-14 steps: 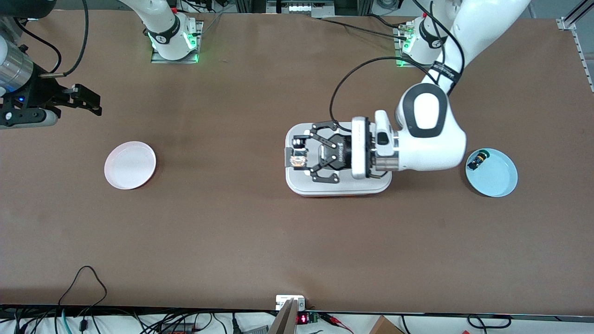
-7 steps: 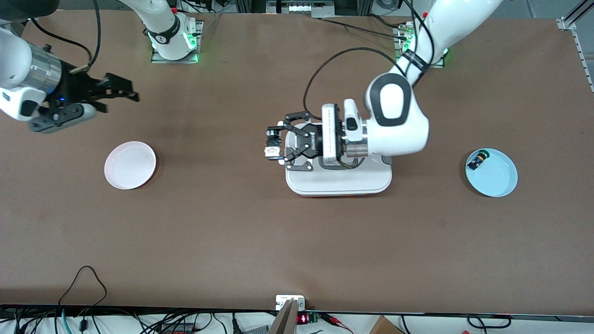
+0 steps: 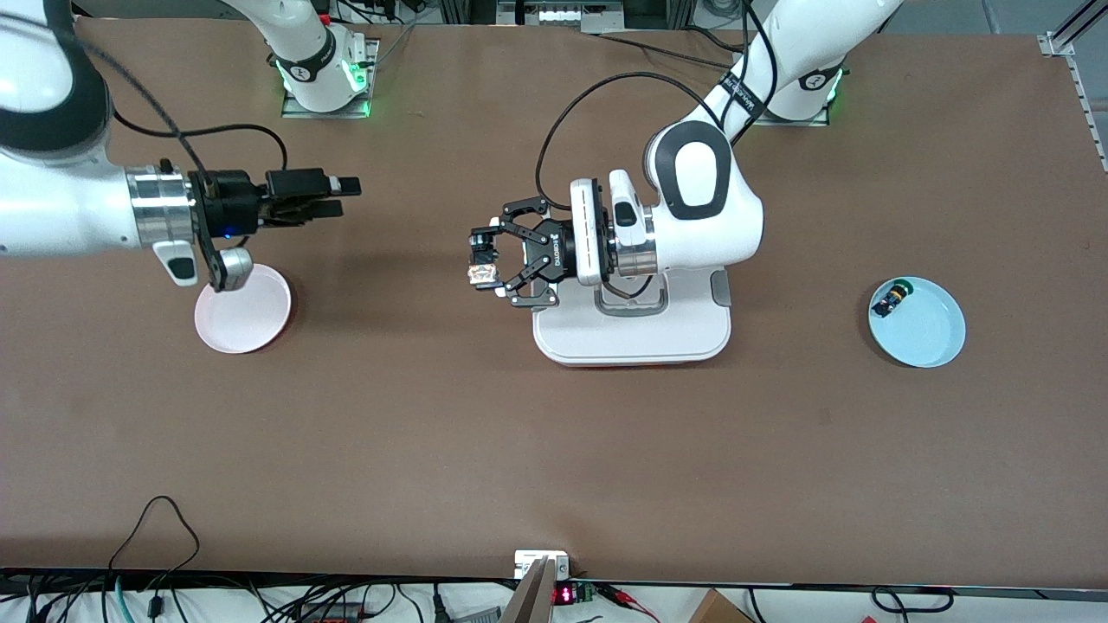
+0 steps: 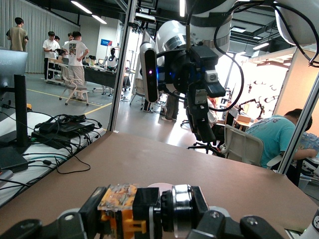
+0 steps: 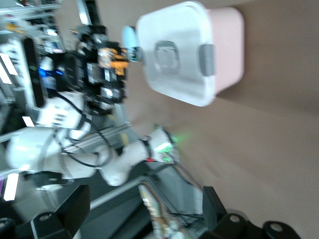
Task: Transfer orange switch to right arm and place
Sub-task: 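Hold the switch out with the left gripper while the right gripper approaches, then grasp the orange switch with the right gripper from the left gripper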
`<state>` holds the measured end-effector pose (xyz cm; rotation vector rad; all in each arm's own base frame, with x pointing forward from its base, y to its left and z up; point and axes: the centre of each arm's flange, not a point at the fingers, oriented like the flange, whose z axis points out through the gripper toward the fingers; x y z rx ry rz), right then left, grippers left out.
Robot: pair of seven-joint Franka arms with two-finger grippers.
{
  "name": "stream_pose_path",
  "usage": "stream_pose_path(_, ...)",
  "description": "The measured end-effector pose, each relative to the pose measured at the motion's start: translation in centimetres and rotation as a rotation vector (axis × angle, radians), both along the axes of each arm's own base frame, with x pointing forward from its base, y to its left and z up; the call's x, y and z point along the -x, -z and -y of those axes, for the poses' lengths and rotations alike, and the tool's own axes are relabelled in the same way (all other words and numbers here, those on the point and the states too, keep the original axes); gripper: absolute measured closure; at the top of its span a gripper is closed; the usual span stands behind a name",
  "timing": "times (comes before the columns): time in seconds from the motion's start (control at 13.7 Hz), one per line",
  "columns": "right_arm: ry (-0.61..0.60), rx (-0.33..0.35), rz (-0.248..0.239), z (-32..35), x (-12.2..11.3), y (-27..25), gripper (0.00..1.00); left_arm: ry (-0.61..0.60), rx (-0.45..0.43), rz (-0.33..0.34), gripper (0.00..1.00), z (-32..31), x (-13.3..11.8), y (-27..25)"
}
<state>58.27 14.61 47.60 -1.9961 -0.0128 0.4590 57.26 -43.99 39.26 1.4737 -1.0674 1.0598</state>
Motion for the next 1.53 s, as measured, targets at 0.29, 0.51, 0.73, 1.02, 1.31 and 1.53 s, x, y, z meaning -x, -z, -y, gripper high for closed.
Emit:
stream_pose_path(0.29, 0.095, -0.224, -0.102, -2.2, -2.3, 5.3, 0.0, -0.004, -0.001, -0.002, 0.28, -0.2, -0.2, 0.1)
stream_pose_path(0.51, 0.167, -0.317, -0.114, -5.2, -2.5, 8.1, 0.0, -0.01, -0.002, -0.003, 0.28, -0.6, -0.4, 0.3)
stream_pose_path(0.73, 0.242, -0.361, -0.121, -9.6, -2.1, 9.3, 0.0, -0.005, -0.009, -0.016, 0.28, -0.6, -0.2, 1.1)
stream_pose_path(1.02, 0.278, -0.386, -0.132, -12.3, -1.7, 11.1, 0.0, -0.004, -0.016, -0.024, 0.28, -0.8, 0.0, 1.7)
stream_pose_path(1.31, 0.277, -0.383, -0.122, -12.7, -1.6, 12.9, 0.03, -0.006, -0.015, -0.024, 0.28, -0.9, -0.2, 1.7)
stream_pose_path(1.53, 0.28, -0.372, -0.117, -13.3, -1.4, 13.2, 0.1, 0.002, -0.01, -0.025, 0.28, -0.9, -0.1, 1.6)
